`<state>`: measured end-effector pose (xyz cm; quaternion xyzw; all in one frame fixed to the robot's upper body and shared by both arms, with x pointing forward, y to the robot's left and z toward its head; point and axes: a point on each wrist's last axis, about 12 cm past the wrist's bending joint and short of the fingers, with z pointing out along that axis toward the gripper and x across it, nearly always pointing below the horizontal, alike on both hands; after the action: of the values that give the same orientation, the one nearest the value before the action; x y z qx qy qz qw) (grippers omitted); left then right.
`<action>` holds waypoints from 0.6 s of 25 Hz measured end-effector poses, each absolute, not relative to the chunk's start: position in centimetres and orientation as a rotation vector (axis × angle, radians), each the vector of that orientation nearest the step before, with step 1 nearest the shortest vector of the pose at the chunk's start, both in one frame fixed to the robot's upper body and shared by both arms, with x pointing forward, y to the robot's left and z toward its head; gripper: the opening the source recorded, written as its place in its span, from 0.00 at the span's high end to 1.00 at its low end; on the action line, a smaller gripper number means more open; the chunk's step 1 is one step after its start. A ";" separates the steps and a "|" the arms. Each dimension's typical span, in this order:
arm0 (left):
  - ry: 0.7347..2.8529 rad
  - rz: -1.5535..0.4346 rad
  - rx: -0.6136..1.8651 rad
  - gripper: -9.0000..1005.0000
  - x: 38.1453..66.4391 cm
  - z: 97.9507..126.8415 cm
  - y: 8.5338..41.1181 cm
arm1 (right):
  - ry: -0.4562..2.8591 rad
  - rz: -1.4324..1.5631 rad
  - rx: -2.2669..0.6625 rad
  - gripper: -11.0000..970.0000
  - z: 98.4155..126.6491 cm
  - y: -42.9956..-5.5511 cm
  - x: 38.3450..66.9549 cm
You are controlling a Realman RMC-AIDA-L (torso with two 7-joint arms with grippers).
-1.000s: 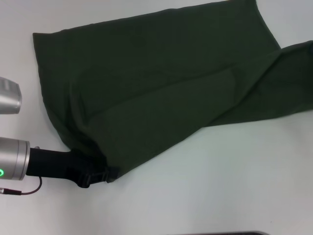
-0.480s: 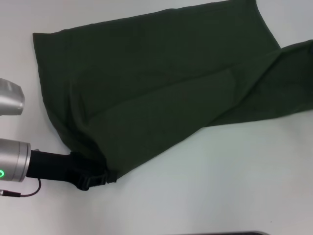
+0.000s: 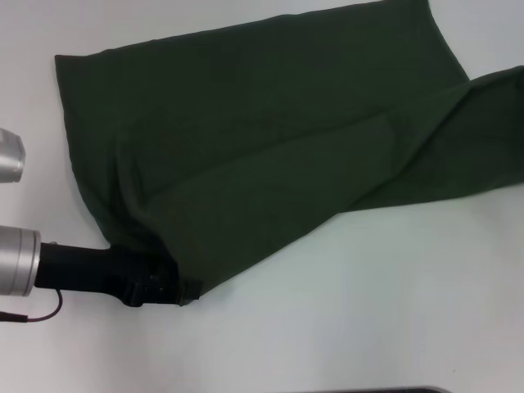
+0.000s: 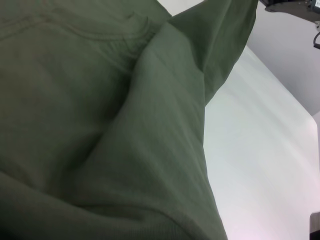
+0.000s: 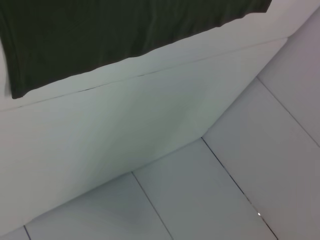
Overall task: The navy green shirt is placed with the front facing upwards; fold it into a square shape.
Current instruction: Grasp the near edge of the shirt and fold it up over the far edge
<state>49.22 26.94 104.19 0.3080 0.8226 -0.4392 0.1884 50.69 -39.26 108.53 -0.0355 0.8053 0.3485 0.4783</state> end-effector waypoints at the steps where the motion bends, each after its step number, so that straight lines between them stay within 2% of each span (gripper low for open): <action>1: 2.314 -1.235 0.868 0.62 49.2 104.2 27.0 | 1.967 0.851 -0.086 0.97 108.5 -39.3 50.7; 10: 2.305 -1.257 0.885 0.25 49.2 104.6 27.0 | 1.966 0.847 -0.087 0.97 108.5 -39.3 50.6; 15: 2.302 -1.268 0.890 0.16 49.2 104.6 26.9 | 1.965 0.845 -0.087 0.97 108.5 -39.3 50.7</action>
<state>49.24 26.93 104.62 0.3155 0.8157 -0.4492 0.1825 50.67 -39.32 108.52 -0.0358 0.8052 0.3464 0.4799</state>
